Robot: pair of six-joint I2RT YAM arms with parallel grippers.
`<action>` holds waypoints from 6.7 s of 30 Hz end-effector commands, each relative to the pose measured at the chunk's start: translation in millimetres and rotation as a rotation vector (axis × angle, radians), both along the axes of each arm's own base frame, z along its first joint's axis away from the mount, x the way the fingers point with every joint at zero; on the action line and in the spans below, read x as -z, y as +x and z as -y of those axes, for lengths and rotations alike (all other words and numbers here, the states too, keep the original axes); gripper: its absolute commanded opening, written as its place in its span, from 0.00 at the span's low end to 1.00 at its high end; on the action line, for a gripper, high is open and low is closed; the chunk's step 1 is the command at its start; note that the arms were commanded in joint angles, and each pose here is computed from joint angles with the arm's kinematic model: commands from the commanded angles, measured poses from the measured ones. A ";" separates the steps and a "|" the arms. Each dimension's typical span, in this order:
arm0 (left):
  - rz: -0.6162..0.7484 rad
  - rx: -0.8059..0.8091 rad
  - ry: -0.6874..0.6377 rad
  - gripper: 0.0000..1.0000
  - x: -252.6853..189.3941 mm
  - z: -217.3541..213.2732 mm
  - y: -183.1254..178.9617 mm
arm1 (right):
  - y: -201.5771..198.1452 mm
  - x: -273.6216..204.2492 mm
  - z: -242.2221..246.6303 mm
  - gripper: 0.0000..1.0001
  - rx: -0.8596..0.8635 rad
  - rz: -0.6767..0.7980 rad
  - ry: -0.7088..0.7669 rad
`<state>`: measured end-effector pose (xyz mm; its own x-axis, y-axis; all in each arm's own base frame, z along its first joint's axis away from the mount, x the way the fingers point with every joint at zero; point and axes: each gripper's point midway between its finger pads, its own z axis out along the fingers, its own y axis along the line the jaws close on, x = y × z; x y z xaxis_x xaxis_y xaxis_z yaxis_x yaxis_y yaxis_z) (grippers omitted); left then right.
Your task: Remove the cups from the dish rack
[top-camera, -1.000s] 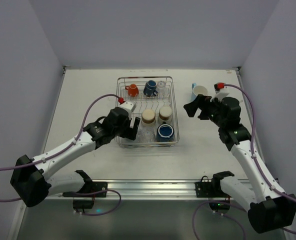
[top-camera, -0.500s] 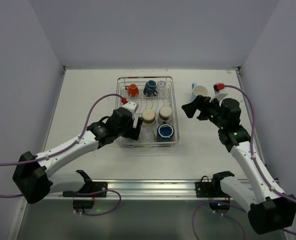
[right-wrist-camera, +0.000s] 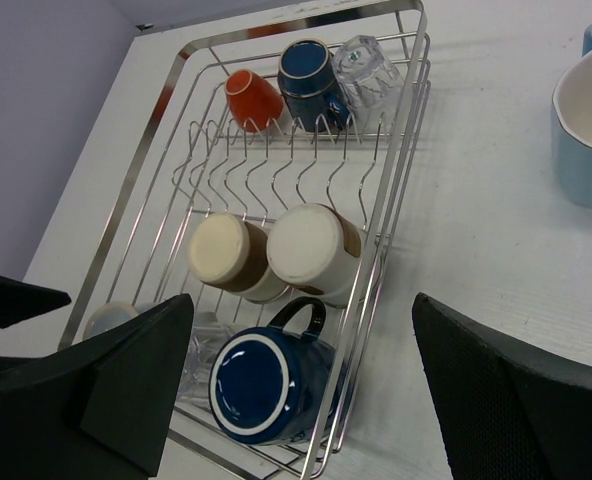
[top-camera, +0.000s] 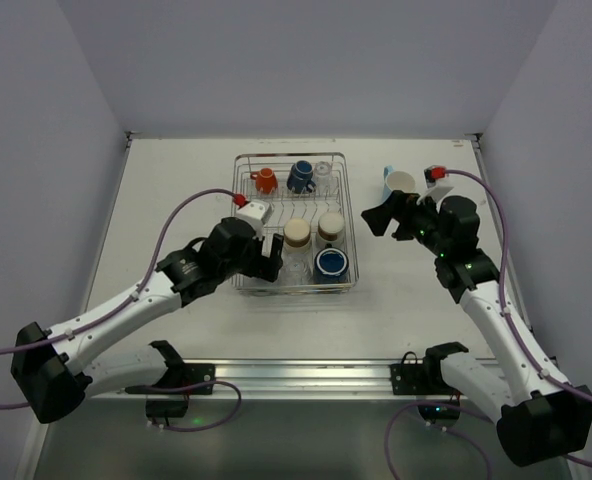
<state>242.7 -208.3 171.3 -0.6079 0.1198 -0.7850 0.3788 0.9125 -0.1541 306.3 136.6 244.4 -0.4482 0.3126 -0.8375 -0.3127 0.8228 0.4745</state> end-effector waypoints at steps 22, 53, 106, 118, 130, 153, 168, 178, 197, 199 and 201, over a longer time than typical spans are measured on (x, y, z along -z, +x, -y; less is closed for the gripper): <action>-0.023 -0.010 0.184 0.88 44.3 12.5 15.1 | 1.9 -2.4 -7.2 0.92 -0.028 0.027 0.009; 0.163 -0.130 0.083 0.02 -54.1 7.4 43.0 | -41.7 -59.7 -87.6 0.98 -0.239 0.142 0.275; 0.280 0.261 -1.078 0.50 -234.3 72.9 -44.8 | -128.9 -131.8 -144.5 0.00 -0.675 0.417 0.672; 0.316 0.270 -0.877 1.00 -221.9 56.6 -52.4 | -123.8 -133.4 -141.6 0.00 -0.637 0.390 0.664; 0.370 0.033 -0.393 1.00 -152.1 -27.3 -41.7 | -57.5 -105.4 -46.6 0.00 -0.072 0.231 0.134; 0.447 0.112 -0.330 1.00 -121.9 -48.9 -64.1 | 15.5 17.3 172.4 0.00 0.641 -0.372 -0.446; 0.394 0.134 -0.284 1.00 -105.6 -39.3 -59.1 | 139.4 96.8 168.2 0.00 0.519 -0.576 -0.392; 0.335 0.111 -0.216 1.00 -86.3 -34.9 -44.0 | 174.0 141.8 188.0 0.00 0.502 -0.700 -0.449; 0.229 0.148 -0.195 0.95 -62.6 -17.5 -32.7 | 176.6 78.6 185.3 0.54 0.553 -0.579 -0.381; 0.179 0.170 -0.202 0.93 -56.0 -6.4 -31.0 | 166.1 47.6 175.8 0.54 0.557 -0.474 -0.304; 0.163 0.175 -0.209 0.93 -56.3 -2.2 -30.6 | 151.3 34.2 170.8 0.55 0.562 -0.439 -0.266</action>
<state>209.0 -189.9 213.2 -0.4587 0.0585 -0.8867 0.5243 0.8235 -0.2169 474.8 -44.3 138.2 -0.7254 0.3630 -0.5848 0.3825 0.9189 0.0959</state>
